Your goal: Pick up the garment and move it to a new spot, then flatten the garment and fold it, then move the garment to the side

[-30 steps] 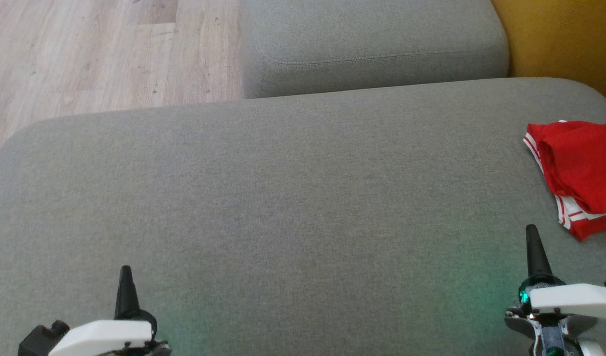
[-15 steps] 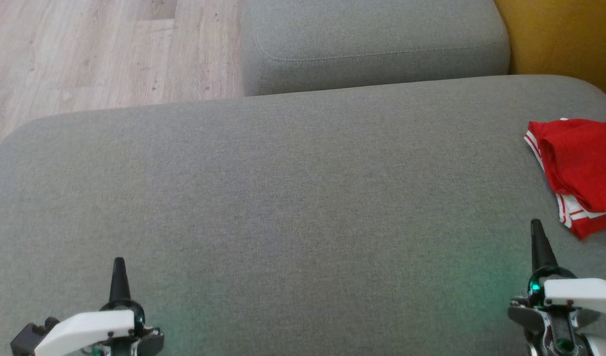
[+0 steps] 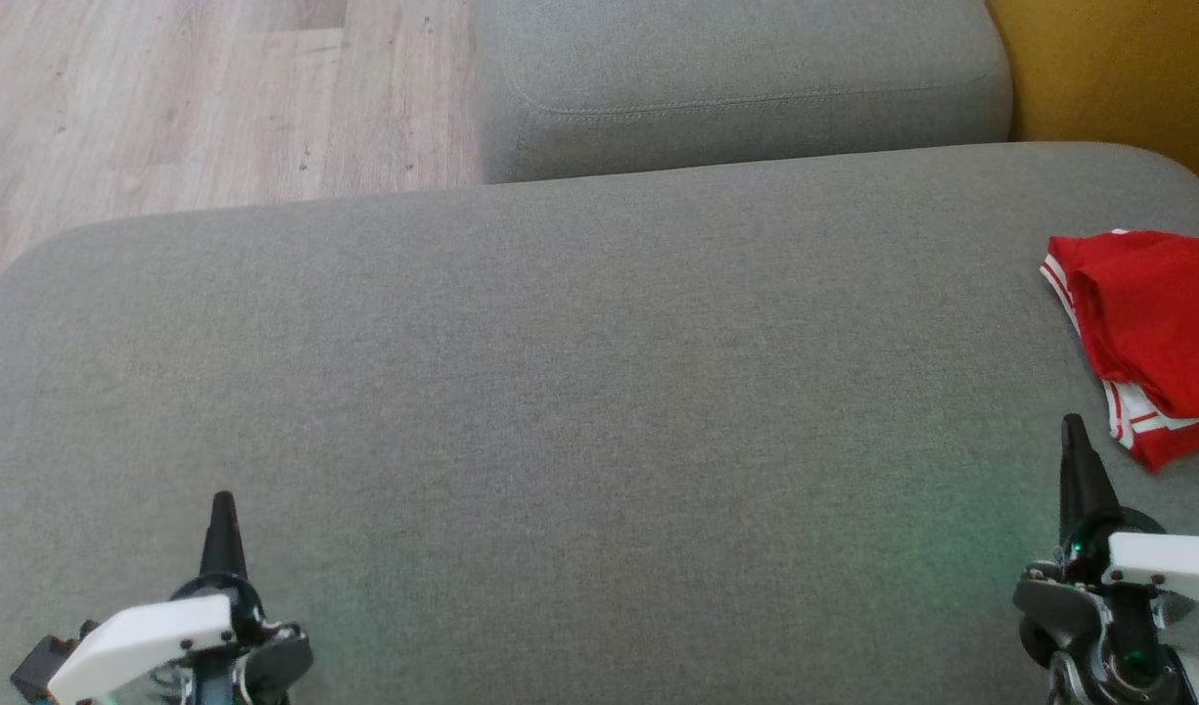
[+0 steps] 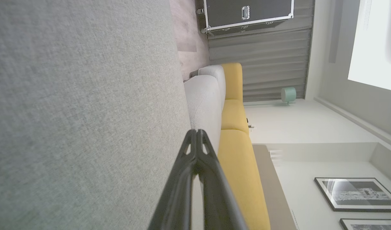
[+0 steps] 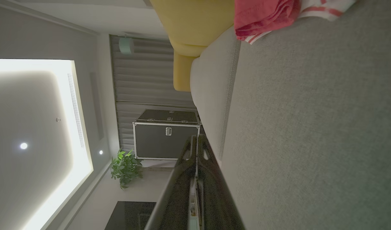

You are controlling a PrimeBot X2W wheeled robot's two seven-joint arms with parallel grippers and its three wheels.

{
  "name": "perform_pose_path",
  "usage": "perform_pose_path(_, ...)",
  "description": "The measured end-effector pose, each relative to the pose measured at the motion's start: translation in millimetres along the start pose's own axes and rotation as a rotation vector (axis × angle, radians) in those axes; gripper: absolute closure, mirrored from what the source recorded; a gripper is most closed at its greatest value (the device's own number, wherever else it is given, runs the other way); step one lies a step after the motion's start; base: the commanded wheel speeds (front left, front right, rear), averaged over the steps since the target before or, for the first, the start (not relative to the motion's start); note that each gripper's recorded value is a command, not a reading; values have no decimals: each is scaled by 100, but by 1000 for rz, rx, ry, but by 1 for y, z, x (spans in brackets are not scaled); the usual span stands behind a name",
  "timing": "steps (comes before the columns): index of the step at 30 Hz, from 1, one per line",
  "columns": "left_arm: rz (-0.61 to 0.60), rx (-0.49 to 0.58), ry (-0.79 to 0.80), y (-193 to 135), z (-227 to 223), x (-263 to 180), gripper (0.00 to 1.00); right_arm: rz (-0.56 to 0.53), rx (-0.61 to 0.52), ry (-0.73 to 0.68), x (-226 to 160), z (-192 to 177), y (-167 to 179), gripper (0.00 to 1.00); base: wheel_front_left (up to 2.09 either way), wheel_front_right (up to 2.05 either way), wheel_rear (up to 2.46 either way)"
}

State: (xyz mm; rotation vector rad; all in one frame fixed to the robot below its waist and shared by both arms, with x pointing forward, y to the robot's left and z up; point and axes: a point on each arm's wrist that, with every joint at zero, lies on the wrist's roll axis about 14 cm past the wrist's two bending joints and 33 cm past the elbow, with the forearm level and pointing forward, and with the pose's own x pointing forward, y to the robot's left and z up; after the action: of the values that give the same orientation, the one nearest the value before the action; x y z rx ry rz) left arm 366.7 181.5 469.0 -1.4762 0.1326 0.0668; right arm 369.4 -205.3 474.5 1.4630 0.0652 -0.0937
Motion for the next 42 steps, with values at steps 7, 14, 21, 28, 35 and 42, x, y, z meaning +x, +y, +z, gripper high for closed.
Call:
perform_pose_path(7, -23, -81, -11, -6, 6, 5, 100, 15, 85, -5, 3, 3, 4, 100, 0, 0, 0)
perform_pose_path(14, -36, -100, -8, -9, 6, 6, 100, 14, 106, -9, 3, 4, 3, 100, 0, 0, 0)
perform_pose_path(21, -37, -100, -9, -9, 6, 6, 100, 14, 108, -9, 3, 4, 3, 100, 0, 0, 0)
perform_pose_path(28, -37, -102, -11, -9, 7, 6, 100, 14, 109, -6, 3, 3, 3, 100, 0, 0, 0)
perform_pose_path(35, -37, -102, -14, -8, 8, 6, 100, 14, 111, -8, 3, 4, 3, 100, 0, 0, 0)
perform_pose_path(42, -37, -105, -14, -8, 8, 6, 100, 14, 113, -7, 3, 3, 3, 100, 0, 0, 0)
